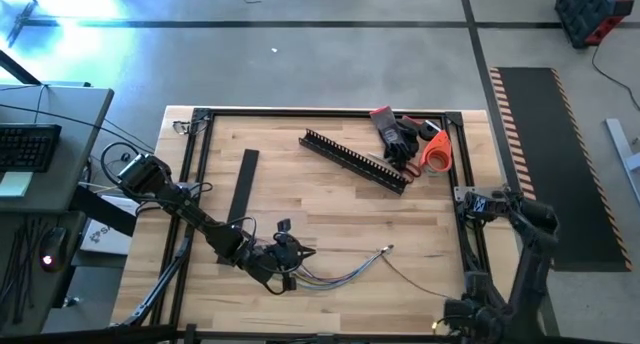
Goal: Ziptie cables
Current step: Wrap the black zip tie on the cables
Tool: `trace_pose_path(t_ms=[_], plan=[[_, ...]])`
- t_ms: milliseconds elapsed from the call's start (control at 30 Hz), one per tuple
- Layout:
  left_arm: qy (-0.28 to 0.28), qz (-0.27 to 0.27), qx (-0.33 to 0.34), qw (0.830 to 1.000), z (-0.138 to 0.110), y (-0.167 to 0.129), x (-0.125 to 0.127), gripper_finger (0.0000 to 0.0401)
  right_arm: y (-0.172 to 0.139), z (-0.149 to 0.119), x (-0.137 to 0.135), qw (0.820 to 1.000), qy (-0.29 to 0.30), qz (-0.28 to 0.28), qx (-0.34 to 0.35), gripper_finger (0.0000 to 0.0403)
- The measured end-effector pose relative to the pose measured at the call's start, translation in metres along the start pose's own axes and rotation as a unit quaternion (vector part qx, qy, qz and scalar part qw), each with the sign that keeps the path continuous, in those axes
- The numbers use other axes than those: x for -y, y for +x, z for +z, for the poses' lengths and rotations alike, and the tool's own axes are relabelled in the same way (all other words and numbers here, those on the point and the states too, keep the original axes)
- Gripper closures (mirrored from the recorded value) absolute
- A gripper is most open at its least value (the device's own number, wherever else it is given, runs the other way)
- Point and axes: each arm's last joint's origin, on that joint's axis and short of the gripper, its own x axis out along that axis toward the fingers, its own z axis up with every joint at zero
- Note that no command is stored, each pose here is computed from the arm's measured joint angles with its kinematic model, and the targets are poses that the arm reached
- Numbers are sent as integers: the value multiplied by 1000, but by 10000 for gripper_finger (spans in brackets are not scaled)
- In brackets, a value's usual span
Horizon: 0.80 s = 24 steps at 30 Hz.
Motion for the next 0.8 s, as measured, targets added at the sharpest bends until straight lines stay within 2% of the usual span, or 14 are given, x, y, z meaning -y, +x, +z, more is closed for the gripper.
trace_pose_path(t_ms=[167, 333, 500, 600, 733, 800], plan=[[-2, -5, 10, 1000, 3, 0, 1, 401, 8, 28, 3, 997, -42, -35, 47, 403], [-11, -12, 16, 1000, 4, 0, 1, 401, 17, 61, 10, 986, -110, -82, 91, 403], [-28, -32, 20, 999, 6, 0, 3, 401, 34, 92, 10, 976, -168, -108, 88, 403], [-34, -63, 20, 997, 7, 2, 4, 398, 46, 103, 8, 969, -199, -127, 71, 403], [-46, -95, 18, 994, 10, 10, -2, 369, 51, 109, 8, 956, -228, -163, 91, 403], [-45, -110, 7, 993, 7, 15, -3, 346, 56, 111, 3, 953, -235, -164, 99, 403]])
